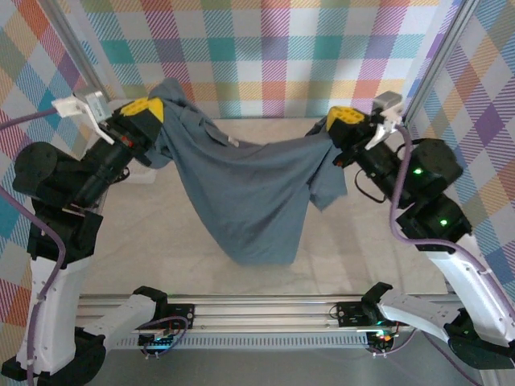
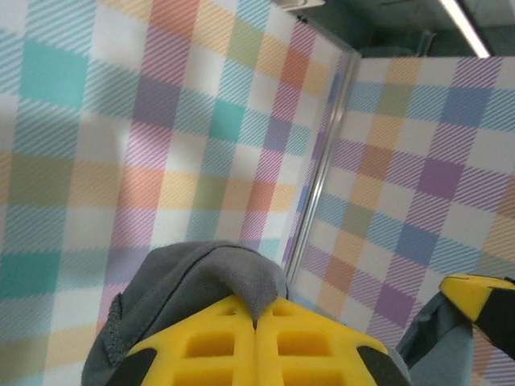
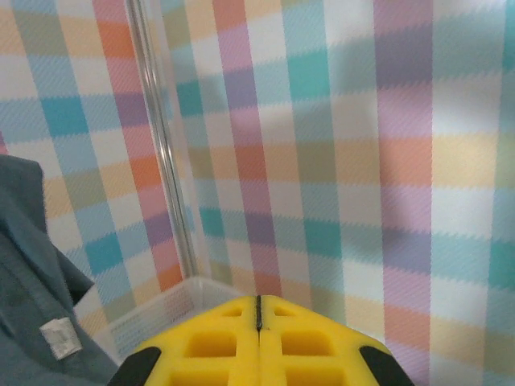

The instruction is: Fold the inside-out t-shirt

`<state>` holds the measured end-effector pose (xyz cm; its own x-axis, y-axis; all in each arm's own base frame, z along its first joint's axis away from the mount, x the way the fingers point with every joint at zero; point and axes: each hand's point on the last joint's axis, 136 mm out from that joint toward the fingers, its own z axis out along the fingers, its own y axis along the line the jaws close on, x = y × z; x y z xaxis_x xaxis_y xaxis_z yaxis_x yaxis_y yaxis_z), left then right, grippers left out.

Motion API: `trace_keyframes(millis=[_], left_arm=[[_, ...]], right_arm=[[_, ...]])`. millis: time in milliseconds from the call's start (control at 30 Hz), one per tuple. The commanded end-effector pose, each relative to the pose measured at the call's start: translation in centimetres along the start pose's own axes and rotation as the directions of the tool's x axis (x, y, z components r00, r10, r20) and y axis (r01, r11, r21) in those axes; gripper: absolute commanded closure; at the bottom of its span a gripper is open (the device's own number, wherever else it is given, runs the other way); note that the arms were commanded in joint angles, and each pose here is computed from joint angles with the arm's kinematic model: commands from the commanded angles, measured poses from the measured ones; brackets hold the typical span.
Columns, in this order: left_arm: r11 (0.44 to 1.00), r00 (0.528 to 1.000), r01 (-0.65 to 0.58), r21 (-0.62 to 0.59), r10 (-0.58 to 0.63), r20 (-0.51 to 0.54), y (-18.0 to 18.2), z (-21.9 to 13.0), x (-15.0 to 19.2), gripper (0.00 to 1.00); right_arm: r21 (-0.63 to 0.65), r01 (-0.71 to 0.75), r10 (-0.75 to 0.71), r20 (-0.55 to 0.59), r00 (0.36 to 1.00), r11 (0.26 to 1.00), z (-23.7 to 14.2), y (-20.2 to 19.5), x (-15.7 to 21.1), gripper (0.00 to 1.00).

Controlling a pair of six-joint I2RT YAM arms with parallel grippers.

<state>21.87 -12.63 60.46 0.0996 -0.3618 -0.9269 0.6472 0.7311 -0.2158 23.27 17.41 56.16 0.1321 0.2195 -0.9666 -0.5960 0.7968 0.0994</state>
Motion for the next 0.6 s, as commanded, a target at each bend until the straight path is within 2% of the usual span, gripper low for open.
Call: trace_keyframes(millis=[0, 100, 200, 233, 300, 433, 567], left_arm=[[0.993, 0.978, -0.088, 0.085, 0.070, 0.196, -3.3, -1.7, -6.1, 1.00], [0.997, 0.975, -0.068, 0.035, 0.059, 0.214, -2.4, -1.0, -7.1, 1.00], [0.995, 0.991, -0.028, -0.094, 0.040, 0.131, 1.3, 2.2, -5.3, 1.00], [0.989, 0.995, -0.022, -0.148, 0.035, 0.088, 3.0, 3.7, -4.1, 1.00], [0.961, 1.000, -0.026, -0.275, 0.023, -0.014, 6.9, 6.6, -0.9, 1.00], [0.885, 0.982, -0.100, -0.454, 0.013, -0.191, 15.0, 12.9, 6.8, 1.00], [0.844, 0.932, -0.103, -0.527, -0.103, -0.347, 23.0, 19.3, 16.9, 1.00]], right_arm=[[0.019, 0.082, -0.084, 0.207, 0.975, 0.996, -3.6, 0.2, -8.2, 1.00], [0.060, 0.089, -0.101, 0.225, 0.969, 0.994, -3.6, -0.3, -9.9, 1.00], [0.187, 0.096, -0.132, 0.193, 0.972, 0.978, -1.7, -2.3, -9.8, 1.00], [0.253, 0.138, -0.181, 0.154, 0.971, 0.958, -0.6, -3.4, -9.3, 1.00], [0.341, 0.160, -0.194, 0.068, 0.979, 0.927, 1.8, -6.1, -7.7, 1.00], [0.470, 0.035, 0.004, -0.082, 0.997, 0.882, 6.6, -15.8, -1.4, 1.00], [0.441, 0.035, 0.110, -0.298, 0.948, 0.897, 13.9, -21.6, 7.5, 1.00]])
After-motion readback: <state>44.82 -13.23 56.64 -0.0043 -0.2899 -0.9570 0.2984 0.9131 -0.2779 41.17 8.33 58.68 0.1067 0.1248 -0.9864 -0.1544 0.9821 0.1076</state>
